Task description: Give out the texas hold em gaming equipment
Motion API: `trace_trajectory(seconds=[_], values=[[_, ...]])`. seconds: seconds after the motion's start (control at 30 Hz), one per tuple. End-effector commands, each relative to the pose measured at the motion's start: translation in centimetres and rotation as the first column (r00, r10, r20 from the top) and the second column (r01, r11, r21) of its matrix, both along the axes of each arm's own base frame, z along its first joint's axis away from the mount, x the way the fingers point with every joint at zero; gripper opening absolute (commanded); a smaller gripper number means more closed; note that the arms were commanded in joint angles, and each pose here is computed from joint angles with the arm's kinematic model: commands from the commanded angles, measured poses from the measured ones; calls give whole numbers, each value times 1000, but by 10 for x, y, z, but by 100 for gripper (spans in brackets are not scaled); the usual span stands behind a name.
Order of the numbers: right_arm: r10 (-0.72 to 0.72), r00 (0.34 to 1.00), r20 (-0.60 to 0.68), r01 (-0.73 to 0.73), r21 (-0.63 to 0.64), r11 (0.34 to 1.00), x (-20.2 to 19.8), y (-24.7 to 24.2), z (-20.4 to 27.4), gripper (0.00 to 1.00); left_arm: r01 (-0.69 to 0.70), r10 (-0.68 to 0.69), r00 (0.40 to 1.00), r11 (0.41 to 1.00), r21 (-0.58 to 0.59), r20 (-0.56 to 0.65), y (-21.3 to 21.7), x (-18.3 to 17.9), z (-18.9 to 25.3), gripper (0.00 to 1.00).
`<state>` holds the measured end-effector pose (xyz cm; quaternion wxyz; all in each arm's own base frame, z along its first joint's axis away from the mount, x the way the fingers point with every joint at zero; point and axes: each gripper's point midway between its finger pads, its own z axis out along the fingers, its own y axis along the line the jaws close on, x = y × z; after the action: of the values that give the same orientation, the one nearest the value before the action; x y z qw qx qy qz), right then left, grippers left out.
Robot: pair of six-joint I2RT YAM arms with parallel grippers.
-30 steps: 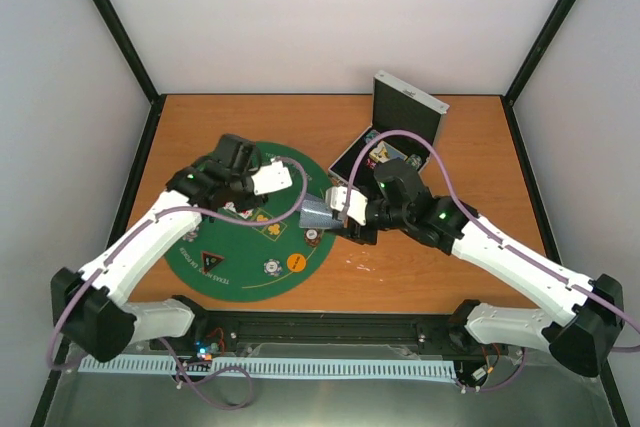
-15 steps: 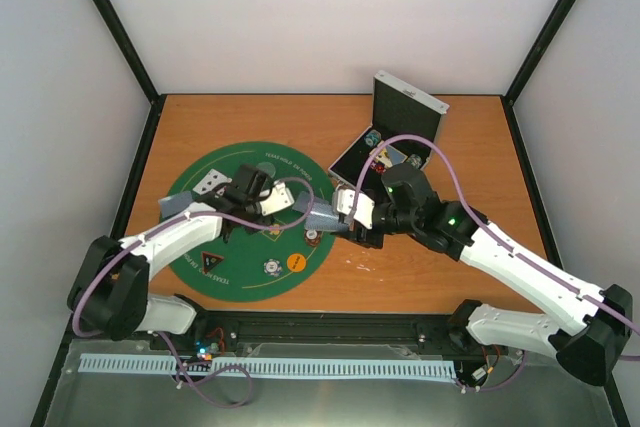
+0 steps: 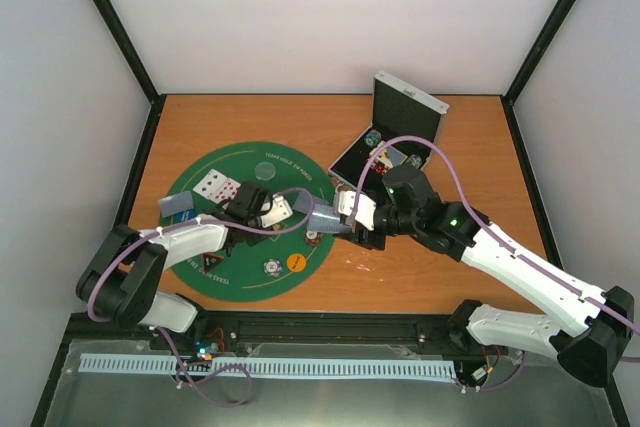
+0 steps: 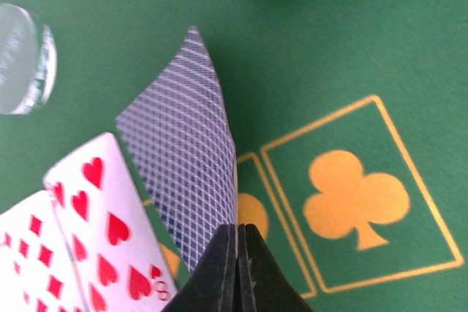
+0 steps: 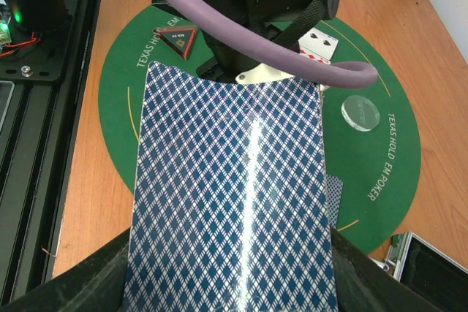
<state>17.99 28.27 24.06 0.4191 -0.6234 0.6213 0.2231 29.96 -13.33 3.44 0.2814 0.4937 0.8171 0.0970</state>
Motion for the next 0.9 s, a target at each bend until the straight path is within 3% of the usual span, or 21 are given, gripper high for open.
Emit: trace_trajectory(seconds=[0.0,0.23,0.87], values=[[-6,1000,20,5,22,1000,2,0,6,55,0,-2,998,1000,-26,-61,1,-16,-13,1],[-2,1000,22,2,22,1000,3,1,5,55,10,-12,996,1000,-23,-84,5,-28,-20,1],[-3,1000,26,2,15,1000,3,0,4,55,41,-41,999,999,6,-13,2,-10,-20,1]])
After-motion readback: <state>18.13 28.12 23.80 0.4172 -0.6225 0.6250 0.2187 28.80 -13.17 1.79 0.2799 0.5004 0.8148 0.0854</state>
